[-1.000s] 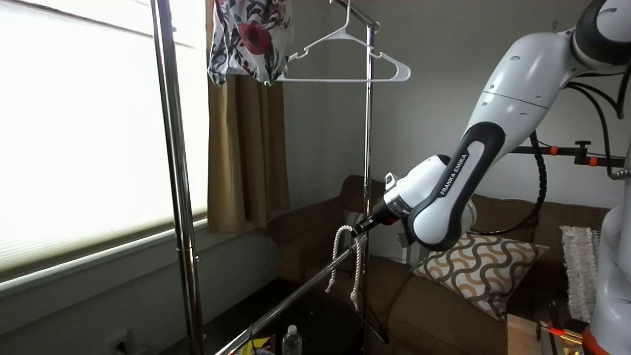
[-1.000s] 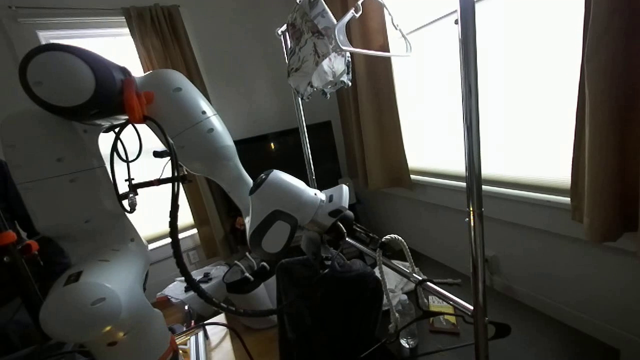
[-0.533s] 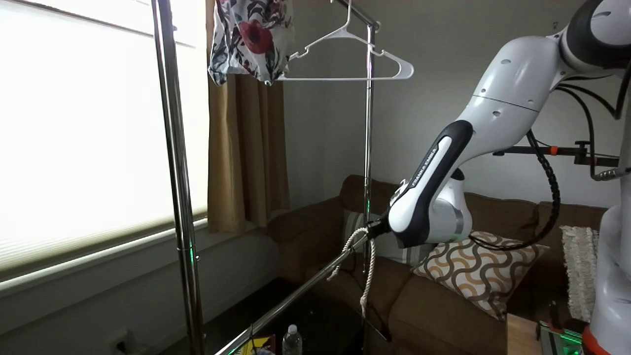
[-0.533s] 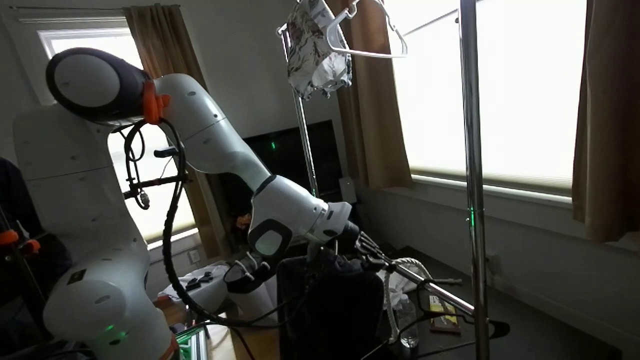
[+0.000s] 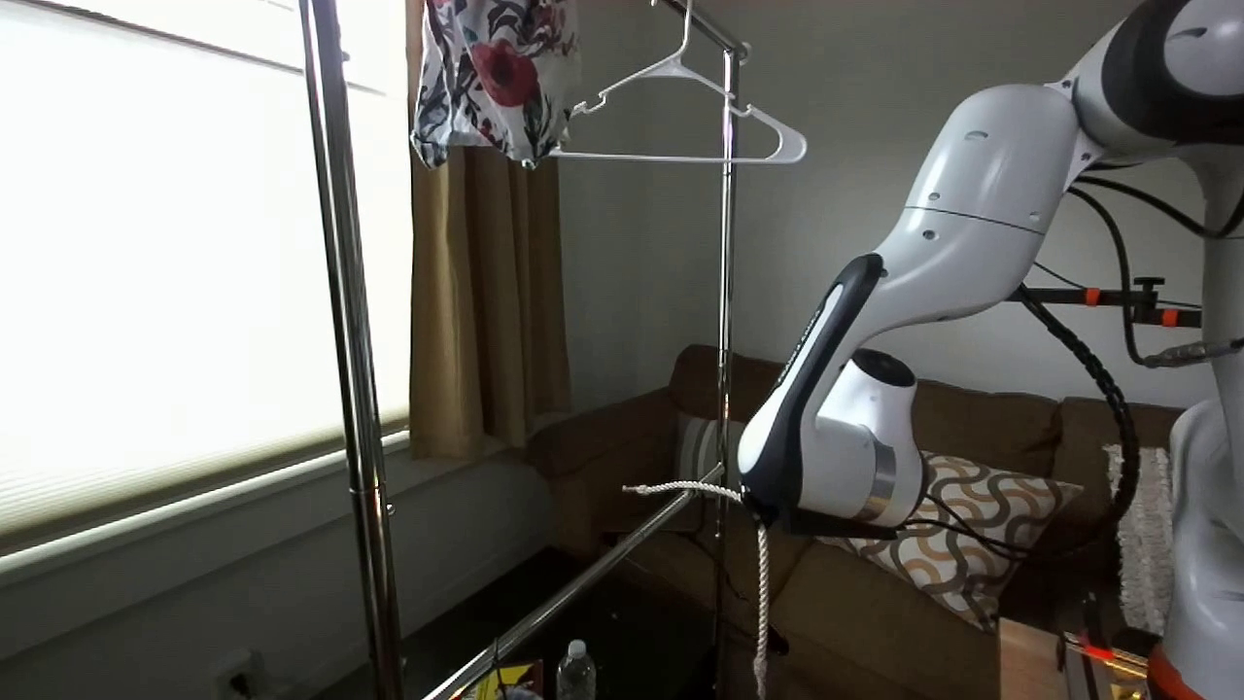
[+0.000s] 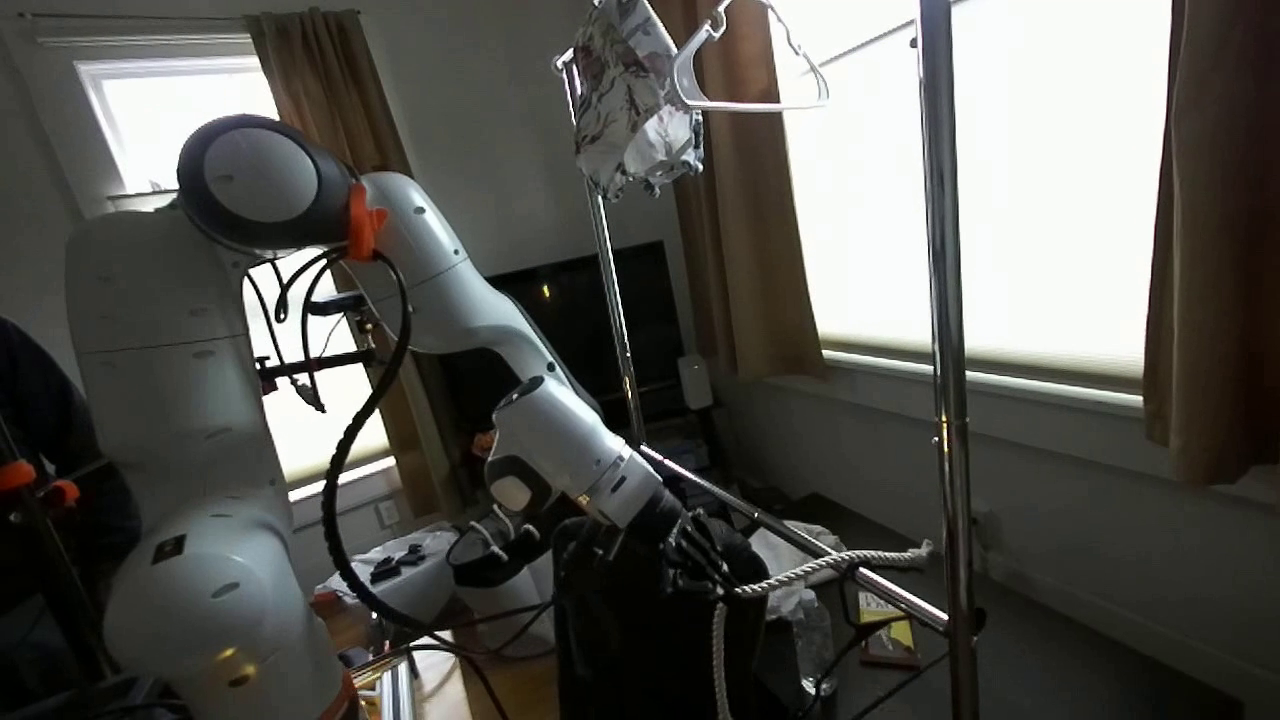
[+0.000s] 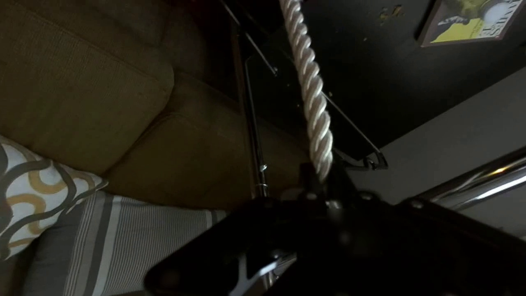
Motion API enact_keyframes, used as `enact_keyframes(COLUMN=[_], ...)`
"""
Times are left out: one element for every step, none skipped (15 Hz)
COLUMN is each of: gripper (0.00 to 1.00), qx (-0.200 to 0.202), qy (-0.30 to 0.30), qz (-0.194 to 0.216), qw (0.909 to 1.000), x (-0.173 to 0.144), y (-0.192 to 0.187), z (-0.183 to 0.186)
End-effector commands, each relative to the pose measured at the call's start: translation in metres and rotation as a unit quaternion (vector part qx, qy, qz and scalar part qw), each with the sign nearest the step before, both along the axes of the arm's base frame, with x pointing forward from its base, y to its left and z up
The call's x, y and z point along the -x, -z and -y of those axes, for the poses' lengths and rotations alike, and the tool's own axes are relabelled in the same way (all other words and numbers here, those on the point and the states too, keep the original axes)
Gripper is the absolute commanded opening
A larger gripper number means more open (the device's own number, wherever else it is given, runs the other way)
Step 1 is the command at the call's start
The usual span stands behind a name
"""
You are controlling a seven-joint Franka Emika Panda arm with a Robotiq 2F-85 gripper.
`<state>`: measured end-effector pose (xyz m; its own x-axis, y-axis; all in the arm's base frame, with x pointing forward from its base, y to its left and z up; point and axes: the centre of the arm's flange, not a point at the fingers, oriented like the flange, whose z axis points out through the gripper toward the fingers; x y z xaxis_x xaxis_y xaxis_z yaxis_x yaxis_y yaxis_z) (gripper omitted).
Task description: Move the white rope from the bottom rod to the top rod
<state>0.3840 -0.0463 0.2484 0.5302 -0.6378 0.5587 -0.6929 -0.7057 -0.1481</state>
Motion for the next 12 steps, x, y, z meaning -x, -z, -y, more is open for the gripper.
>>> enact_keyframes(gripper=[0.03,0.03,0.03,0.03,0.03,0.03,0.03,0.03,0.03,0.03,0.03,0.03], qx=[0.002,0.011,0.029,0.035,0.043,0.049,0.053,0.057,0.059,0.062,0.077,0.088], qy=[0.014,0.032,0.064,0.082,0.104,0.128,0.152,0.17,0.175,0.149,0.107,0.075], qz=[0.005,-0.004,-0.035,-0.045,-0.059,-0.075,-0.094,-0.118,-0.14,-0.14,-0.14,-0.146], qw=[0.9999,0.9994,0.9969,0.995,0.9919,0.9877,0.9825,0.9766,0.9728,0.9769,0.9814,0.9825], x=[-0.006,-0.001,0.009,0.027,0.046,0.066,0.08,0.089,0.099,0.106,0.107,0.102], y=[-0.005,-0.009,-0.009,-0.005,-0.001,0.002,0.002,0.002,0.002,0.002,0.0,-0.003], z=[0.006,0.014,0.026,0.039,0.051,0.061,0.069,0.075,0.082,0.089,0.094,0.098])
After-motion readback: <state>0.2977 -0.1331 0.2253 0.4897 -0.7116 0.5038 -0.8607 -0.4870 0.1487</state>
